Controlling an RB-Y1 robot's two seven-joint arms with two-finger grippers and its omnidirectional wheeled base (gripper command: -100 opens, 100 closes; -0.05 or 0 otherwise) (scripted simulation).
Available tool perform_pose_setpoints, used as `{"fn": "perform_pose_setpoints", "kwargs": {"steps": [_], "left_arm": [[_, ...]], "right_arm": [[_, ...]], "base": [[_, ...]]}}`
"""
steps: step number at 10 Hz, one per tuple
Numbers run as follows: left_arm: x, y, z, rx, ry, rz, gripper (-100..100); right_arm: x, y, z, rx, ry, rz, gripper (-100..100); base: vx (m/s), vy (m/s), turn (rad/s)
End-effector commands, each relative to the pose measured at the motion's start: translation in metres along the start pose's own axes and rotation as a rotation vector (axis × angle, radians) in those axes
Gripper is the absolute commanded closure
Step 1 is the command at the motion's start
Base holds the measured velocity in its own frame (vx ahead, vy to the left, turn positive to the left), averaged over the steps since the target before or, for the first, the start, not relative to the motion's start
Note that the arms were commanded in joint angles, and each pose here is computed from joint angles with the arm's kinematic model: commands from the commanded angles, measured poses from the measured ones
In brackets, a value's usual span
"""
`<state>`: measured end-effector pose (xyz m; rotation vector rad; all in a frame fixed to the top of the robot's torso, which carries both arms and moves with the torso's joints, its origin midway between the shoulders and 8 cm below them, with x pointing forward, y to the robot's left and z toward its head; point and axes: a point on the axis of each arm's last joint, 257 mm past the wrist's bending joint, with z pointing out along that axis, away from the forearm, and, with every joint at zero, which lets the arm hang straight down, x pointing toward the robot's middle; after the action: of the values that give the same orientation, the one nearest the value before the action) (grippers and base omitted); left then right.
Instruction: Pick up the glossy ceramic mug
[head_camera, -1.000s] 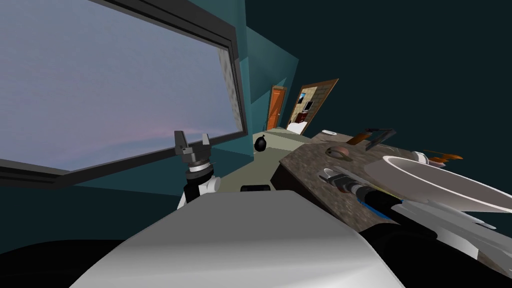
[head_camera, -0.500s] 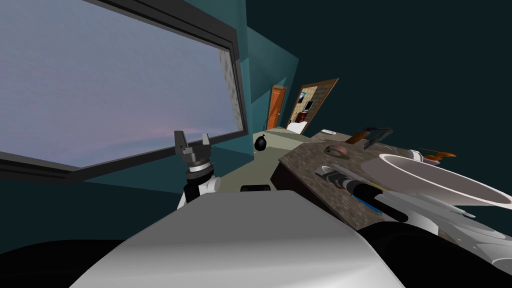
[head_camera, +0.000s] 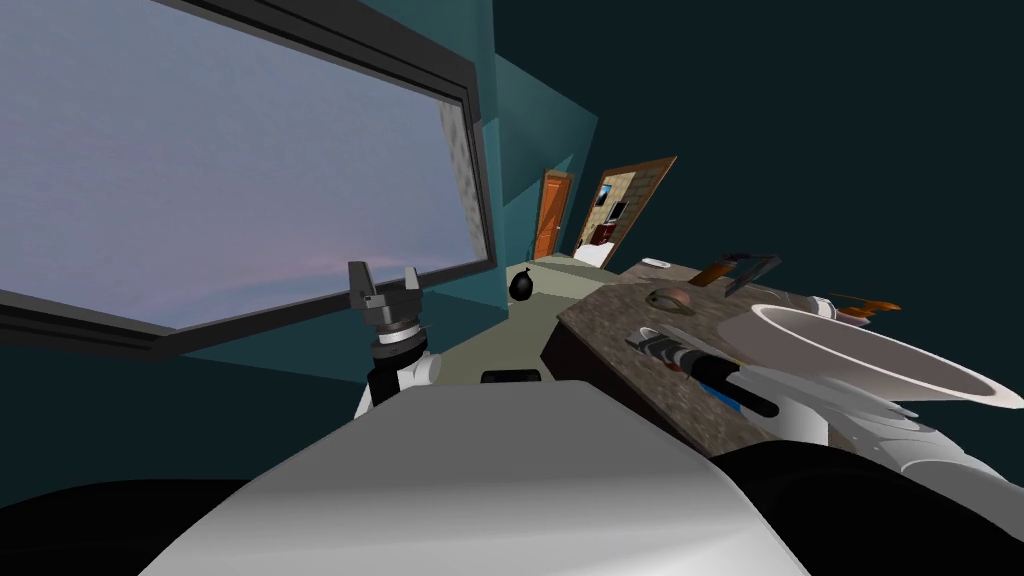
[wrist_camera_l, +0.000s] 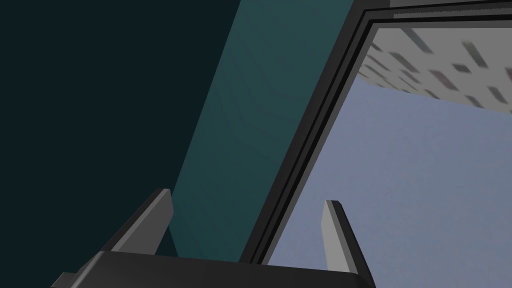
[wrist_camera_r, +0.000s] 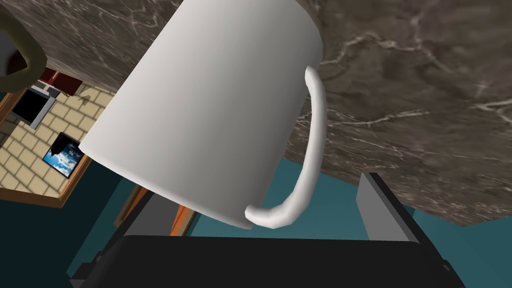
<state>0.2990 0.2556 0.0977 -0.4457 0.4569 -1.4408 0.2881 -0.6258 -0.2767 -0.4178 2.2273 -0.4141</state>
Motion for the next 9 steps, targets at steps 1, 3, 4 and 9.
{"fn": "perform_pose_setpoints", "kwargs": {"steps": [1,3,4,9], "left_arm": [[0.0,0.0,0.0,0.0,0.0,0.0,0],[0.0,0.0,0.0,0.0,0.0,0.0,0],[0.0,0.0,0.0,0.0,0.0,0.0,0],[0.0,0.0,0.0,0.0,0.0,0.0,0]], "right_arm": [[-0.01,-0.002,0.007,0.003,-0.013,-0.001,-100],[-0.016,-0.007,0.015,0.007,-0.011,-0.005,-100],[-0.02,-0.012,0.021,0.013,-0.005,-0.009,-100],[-0.026,-0.018,0.027,0.021,-0.003,-0.014,100]], "base": [[-0.047,0.012,0.0],[-0.038,0.001,0.002],[-0.045,0.005,0.003],[-0.028,0.004,0.002]]}}
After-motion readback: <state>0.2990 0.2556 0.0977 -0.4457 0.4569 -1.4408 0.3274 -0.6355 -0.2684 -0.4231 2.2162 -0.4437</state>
